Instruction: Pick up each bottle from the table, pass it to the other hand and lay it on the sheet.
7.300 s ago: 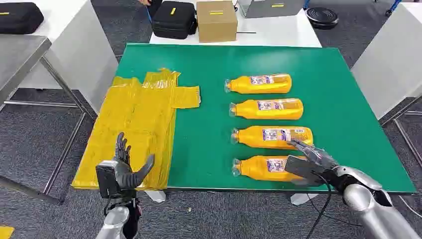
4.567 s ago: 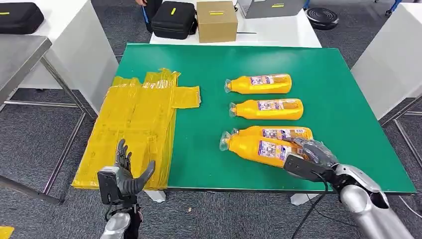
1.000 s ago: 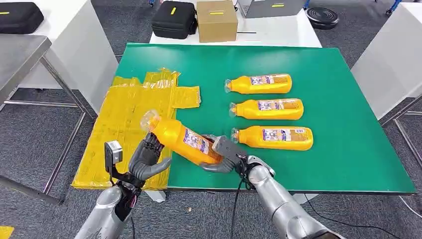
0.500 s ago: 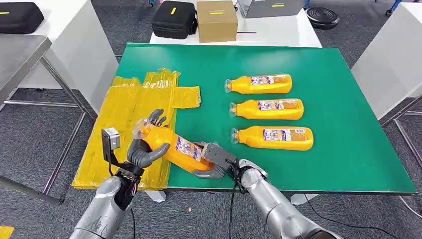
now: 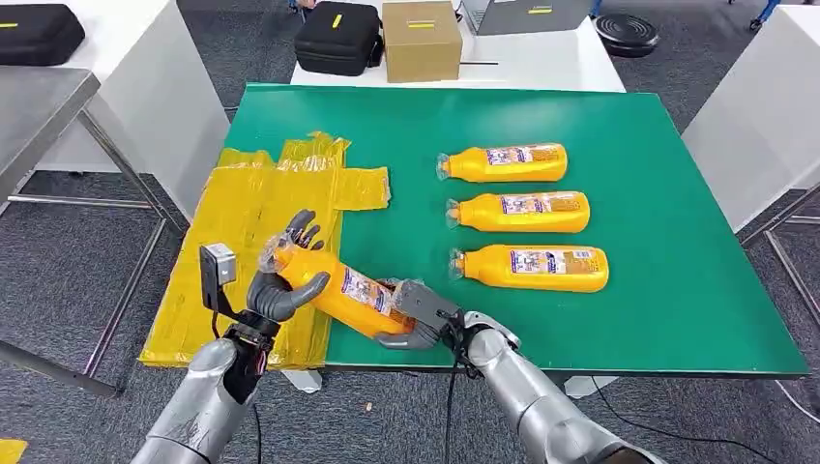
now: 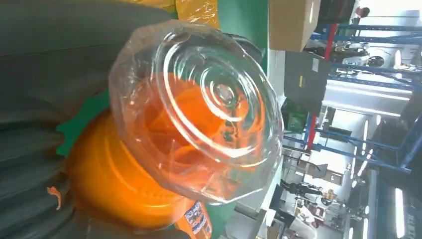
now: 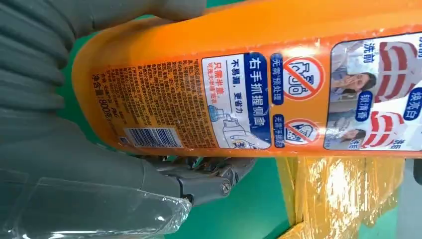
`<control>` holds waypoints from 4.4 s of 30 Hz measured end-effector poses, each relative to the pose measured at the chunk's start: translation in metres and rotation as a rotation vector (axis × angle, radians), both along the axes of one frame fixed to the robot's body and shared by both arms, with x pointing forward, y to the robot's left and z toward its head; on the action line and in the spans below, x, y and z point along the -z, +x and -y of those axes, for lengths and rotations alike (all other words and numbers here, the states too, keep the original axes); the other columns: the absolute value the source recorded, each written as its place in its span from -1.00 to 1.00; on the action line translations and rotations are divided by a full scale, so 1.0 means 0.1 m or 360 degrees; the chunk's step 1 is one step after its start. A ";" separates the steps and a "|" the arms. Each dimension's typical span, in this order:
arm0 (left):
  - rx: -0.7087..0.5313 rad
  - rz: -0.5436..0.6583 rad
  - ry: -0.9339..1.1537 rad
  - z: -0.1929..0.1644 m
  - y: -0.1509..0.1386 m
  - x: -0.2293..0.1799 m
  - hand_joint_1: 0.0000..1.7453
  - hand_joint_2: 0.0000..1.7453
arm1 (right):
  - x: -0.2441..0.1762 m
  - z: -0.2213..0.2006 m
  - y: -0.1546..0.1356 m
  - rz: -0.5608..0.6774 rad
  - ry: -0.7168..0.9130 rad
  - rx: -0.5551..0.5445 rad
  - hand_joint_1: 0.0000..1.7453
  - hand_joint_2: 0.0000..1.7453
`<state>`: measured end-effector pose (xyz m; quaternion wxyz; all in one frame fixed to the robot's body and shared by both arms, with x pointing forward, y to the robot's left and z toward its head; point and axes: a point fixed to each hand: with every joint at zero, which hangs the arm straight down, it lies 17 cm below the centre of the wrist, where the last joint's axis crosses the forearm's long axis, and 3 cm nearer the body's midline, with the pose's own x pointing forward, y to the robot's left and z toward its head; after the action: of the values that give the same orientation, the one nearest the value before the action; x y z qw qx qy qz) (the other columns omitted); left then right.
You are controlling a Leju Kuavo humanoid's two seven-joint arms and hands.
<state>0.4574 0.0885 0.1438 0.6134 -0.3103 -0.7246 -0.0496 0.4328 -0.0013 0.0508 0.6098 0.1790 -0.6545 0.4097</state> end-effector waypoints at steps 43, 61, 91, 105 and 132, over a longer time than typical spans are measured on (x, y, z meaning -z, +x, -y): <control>0.0249 0.0021 -0.0038 0.17 -0.26 0.00 1.00 1.00 | 0.03 0.07 0.07 0.0055 -0.0065 0.0051 1.00 1.00; 0.0247 0.0023 -0.0038 0.17 -0.26 0.00 1.00 1.00 | 0.03 0.08 0.08 0.0057 -0.0073 0.0061 -1.00 1.00; 0.0176 0.0009 -0.0048 0.14 -0.32 -0.01 1.00 1.00 | -0.56 0.17 0.30 0.0399 0.0108 0.0230 -1.00 -1.00; -0.0114 0.0014 0.0042 -0.15 0.02 -0.02 1.00 1.00 | -0.49 0.11 0.20 0.0403 0.0068 0.0152 -1.00 -1.00; -0.0987 0.0559 0.0344 -1.14 0.47 -1.00 1.00 1.00 | -0.42 0.56 0.28 0.0325 0.0185 0.0355 -1.00 -1.00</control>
<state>0.5046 0.2022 0.2435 0.4949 0.0037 -0.8689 0.0099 0.4608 -0.0577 0.0931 0.5705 0.0975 -0.7514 0.3169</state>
